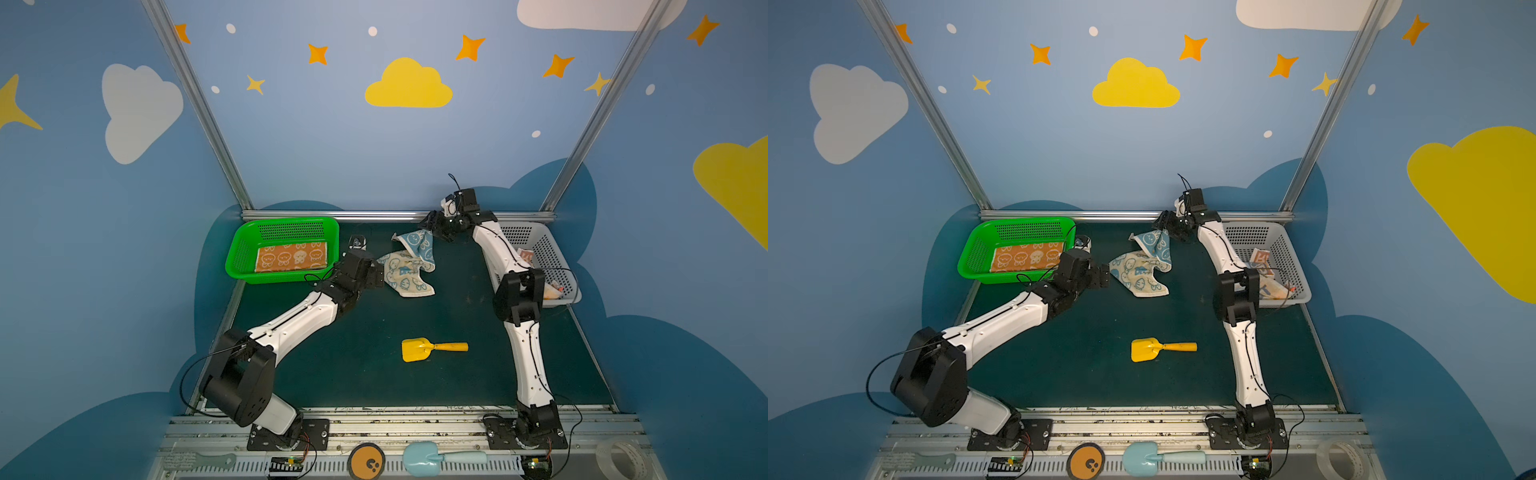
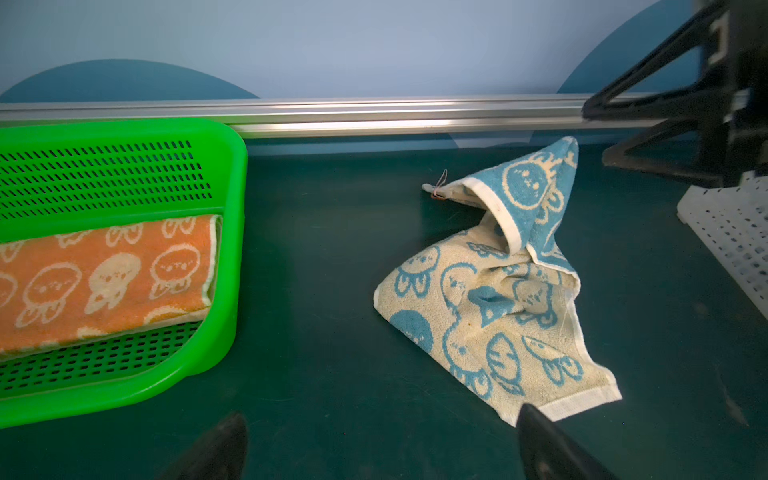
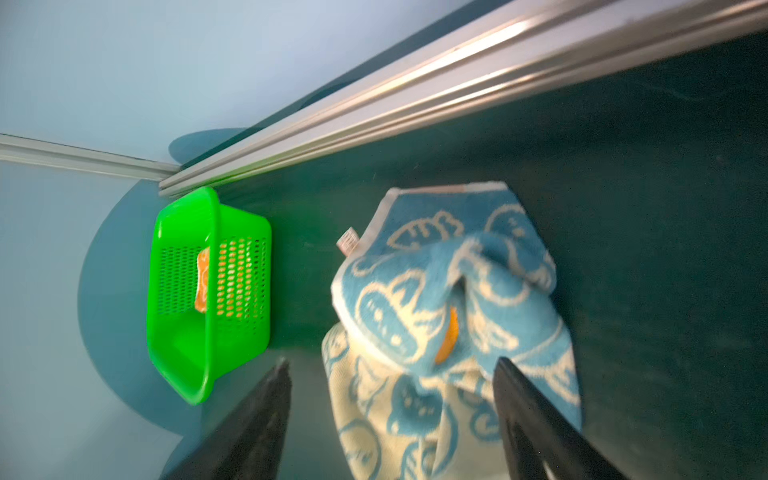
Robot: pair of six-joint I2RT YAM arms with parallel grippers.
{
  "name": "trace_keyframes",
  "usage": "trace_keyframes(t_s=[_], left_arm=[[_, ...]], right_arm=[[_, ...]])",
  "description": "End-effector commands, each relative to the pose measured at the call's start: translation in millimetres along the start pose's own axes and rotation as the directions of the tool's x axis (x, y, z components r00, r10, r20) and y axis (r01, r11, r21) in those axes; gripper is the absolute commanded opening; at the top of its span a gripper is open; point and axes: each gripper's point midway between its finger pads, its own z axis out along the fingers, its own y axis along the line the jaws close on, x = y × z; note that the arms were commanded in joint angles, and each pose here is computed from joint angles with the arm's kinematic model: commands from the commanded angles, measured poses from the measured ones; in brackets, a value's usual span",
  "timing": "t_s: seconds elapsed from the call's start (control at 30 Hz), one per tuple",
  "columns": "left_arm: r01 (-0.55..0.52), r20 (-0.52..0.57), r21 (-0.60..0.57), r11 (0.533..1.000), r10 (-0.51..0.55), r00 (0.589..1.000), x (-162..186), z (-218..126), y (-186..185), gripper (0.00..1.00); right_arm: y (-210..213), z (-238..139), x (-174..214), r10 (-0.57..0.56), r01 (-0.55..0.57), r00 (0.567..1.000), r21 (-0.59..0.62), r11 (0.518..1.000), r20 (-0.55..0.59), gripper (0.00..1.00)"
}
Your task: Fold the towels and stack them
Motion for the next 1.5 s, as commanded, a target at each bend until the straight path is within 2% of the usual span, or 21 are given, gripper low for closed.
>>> trace_keyframes(t_s=[0.0,0.17,0.33,0.5,0.6,0.8,1.0,1.23,1.4,1.47], left_arm=[[0.022,0.002,0.023,1.000,-0.022,1.000,-3,-7,-6,1.00],[0.033,0.026,0.044,0.998,-0.034,0.999,-5,-20,-8,1.00],[0.037,0.016,0.057,0.998,-0.038,0.999,3,-26,-11,1.00],[0.024,0.003,0.057,0.998,-0.025,1.000,14,-29,-13,1.00],[0.025,0.000,0.059,0.998,-0.025,1.000,17,-30,-14,1.00],[0.018,-0.017,0.052,0.999,-0.017,1.000,23,-28,-13,1.00],[0.026,-0.025,0.039,0.999,-0.025,0.999,28,-25,-11,1.00],[0.030,-0.030,0.012,0.999,-0.030,0.999,29,-27,-6,1.00],[0.021,-0.024,-0.002,1.000,-0.021,0.999,29,-28,-2,1.00],[0.020,-0.030,-0.002,1.000,-0.020,0.999,31,-27,-3,1.00]], right_arm=[[37,-53,3,-0.149,0.149,0.987,0.004,0.989,0.057,0.83],[12,-51,69,-0.170,0.174,0.983,0.052,0.983,-0.071,0.82],[-22,-30,127,-0.123,0.141,0.974,0.086,0.986,-0.192,0.73],[-44,-16,162,-0.051,0.110,0.942,0.162,0.981,-0.330,0.64],[-59,-6,175,-0.041,0.136,0.918,0.217,0.967,-0.394,0.63],[-66,15,186,-0.049,0.161,0.900,0.224,0.961,-0.433,0.56],[-55,33,189,-0.083,0.197,0.887,0.211,0.957,-0.454,0.44],[-19,31,180,-0.136,0.242,0.878,0.182,0.953,-0.459,0.02],[23,-1,164,-0.124,0.173,0.907,0.087,0.981,-0.403,0.00],[27,-18,149,-0.081,0.113,0.929,0.069,0.991,-0.360,0.00]])
